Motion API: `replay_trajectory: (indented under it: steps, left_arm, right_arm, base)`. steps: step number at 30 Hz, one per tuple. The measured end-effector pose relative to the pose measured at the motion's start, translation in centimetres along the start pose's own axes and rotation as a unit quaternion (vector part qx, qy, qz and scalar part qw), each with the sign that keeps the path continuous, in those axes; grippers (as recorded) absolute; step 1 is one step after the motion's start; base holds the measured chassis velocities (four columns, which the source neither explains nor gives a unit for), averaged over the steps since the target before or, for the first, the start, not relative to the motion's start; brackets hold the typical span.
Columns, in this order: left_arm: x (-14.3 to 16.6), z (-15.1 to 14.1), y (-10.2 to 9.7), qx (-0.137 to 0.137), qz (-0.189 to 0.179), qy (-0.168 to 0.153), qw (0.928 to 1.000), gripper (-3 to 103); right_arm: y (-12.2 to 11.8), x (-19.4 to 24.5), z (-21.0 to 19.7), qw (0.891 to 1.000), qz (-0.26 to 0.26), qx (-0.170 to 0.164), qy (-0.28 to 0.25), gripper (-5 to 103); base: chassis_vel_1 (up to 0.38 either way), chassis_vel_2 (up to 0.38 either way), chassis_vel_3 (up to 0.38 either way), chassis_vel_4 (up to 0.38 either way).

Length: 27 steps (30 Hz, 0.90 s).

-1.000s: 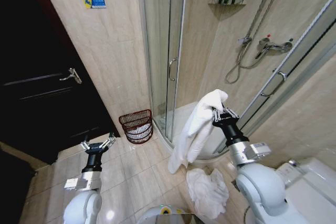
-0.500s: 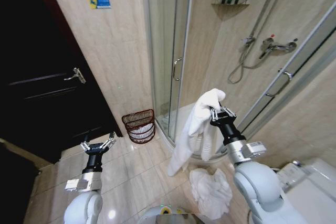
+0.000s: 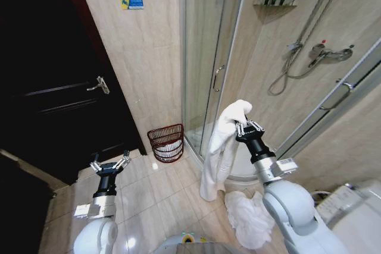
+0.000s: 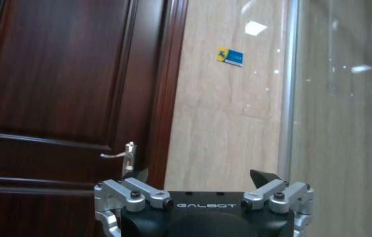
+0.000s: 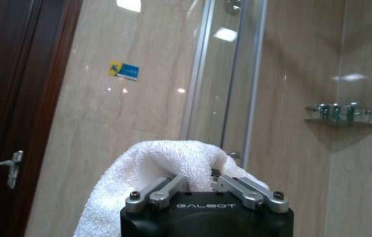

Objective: Discard the used towel into the hamper.

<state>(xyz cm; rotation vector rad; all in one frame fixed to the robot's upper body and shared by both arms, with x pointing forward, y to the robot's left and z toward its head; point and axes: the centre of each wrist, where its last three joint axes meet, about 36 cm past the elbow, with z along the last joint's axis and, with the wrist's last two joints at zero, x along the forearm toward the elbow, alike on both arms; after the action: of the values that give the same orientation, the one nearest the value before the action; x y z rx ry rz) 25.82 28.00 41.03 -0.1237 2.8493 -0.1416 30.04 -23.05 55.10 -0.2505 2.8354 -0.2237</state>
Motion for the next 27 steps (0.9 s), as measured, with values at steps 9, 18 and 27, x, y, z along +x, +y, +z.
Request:
replay_trajectory:
  steps: [9, 18, 27]
  left_arm:
    - [0.4, -0.2, -0.5, 0.000, -0.004, 0.007, 1.0000, 100]
    - [0.2, 0.4, -0.6, -0.011, -0.011, -0.008, 0.9998, 100]
    - [0.3, 0.6, -0.8, -0.007, -0.020, -0.001, 0.9998, 100]
  right_arm:
    - [0.1, -0.4, 0.2, 1.000, -0.004, -0.006, -0.002, 9]
    - [-0.5, -0.9, 0.2, 1.000, 0.001, -0.025, -0.001, 9]
    - [-0.2, -1.1, 0.7, 0.999, -0.005, -0.039, 0.003, 9]
  base:
    - [0.127, 0.131, -0.113, -0.132]
    - [0.162, 0.157, -0.077, -0.077]
    - [0.036, 0.041, -0.019, -0.024]
